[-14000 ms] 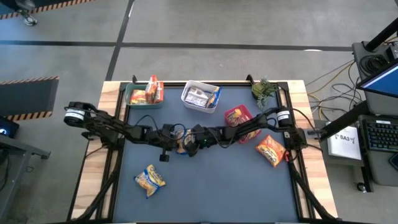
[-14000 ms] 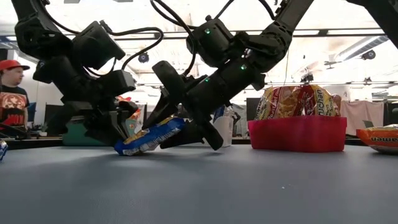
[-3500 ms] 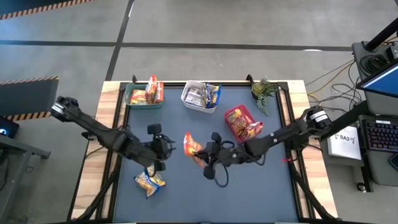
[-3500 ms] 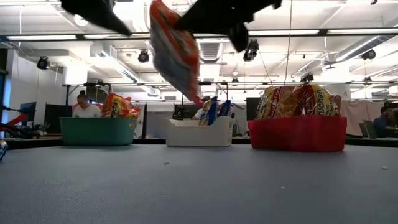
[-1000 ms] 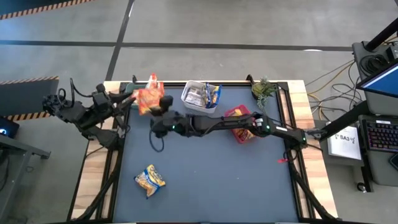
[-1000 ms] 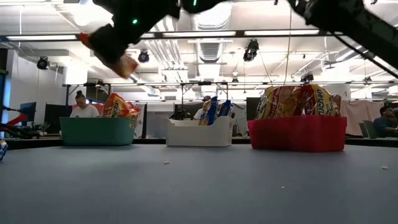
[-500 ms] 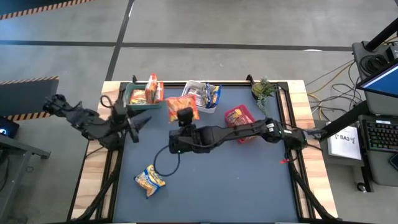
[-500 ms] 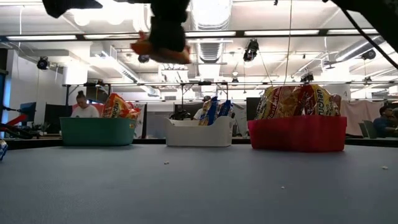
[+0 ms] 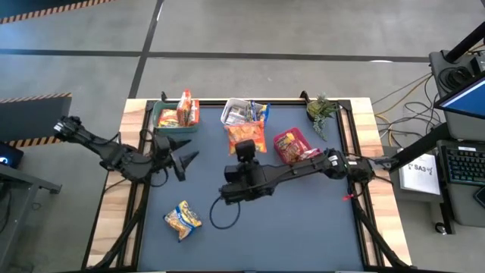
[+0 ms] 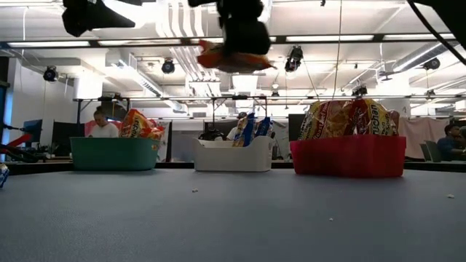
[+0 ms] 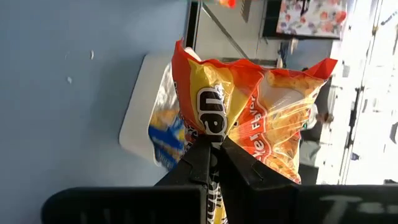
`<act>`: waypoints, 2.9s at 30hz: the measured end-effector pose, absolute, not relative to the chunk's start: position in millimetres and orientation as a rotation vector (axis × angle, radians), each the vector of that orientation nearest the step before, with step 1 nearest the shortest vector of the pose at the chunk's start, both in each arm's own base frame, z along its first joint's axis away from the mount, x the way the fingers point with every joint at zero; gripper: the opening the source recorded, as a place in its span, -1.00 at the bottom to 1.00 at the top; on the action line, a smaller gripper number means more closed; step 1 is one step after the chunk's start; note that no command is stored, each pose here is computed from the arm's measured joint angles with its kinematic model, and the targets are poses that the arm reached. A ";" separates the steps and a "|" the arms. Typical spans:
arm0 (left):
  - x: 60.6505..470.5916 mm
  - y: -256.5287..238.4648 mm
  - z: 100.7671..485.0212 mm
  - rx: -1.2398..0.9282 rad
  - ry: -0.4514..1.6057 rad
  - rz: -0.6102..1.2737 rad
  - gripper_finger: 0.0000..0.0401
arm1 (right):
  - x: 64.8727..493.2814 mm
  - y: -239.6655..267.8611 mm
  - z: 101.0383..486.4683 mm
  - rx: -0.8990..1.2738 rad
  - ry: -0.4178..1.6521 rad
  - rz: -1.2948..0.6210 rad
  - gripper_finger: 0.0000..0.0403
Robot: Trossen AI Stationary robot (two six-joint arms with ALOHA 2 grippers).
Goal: Sort Maruchan noodles
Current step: Put the orange noodle pack into the green bin
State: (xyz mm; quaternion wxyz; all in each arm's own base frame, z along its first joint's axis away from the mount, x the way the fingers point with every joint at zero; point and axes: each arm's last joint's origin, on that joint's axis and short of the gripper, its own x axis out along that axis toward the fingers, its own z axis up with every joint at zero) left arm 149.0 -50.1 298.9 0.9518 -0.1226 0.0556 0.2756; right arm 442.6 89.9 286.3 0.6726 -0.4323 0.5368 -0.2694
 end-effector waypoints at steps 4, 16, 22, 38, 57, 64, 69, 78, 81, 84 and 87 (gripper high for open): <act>154.3 -54.1 290.9 -0.252 0.101 0.492 0.28 | 431.8 105.8 285.9 -0.963 1.196 -0.635 -0.96; 162.0 -61.9 261.8 -0.287 0.030 0.284 0.28 | 392.1 168.9 297.2 -0.988 1.075 -0.539 -0.96; 168.5 -66.3 255.7 -0.338 -0.069 0.190 0.28 | 379.6 176.1 284.0 -1.003 1.059 -0.515 -0.96; 226.6 -57.7 217.0 -0.333 -0.073 0.171 0.27 | 374.3 170.0 244.5 -1.242 1.073 -0.546 -0.96; 290.0 -29.5 185.2 -0.377 -0.193 0.031 0.27 | 374.1 169.0 244.0 -1.299 1.089 -0.536 -0.96; 303.3 -30.0 182.9 -0.375 -0.188 0.025 0.27 | 373.9 169.3 243.4 -1.272 1.093 -0.528 -0.96; 305.1 -27.6 185.9 -0.375 -0.202 0.029 0.25 | 374.1 169.3 243.1 -1.263 1.097 -0.519 -0.96; 307.3 -26.5 189.0 -0.380 -0.214 0.032 0.05 | 374.3 169.4 243.1 -1.260 1.096 -0.519 -0.96; 307.4 -26.3 189.0 -0.381 -0.215 0.034 -0.01 | 374.4 169.5 243.1 -1.259 1.096 -0.519 -0.96; 307.4 -25.8 189.2 -0.385 -0.215 0.036 -0.07 | 374.5 169.4 243.1 -1.259 1.096 -0.519 -0.96; 307.4 -25.7 189.2 -0.387 -0.215 0.038 -0.15 | 374.7 168.9 243.0 -1.258 1.096 -0.520 -0.96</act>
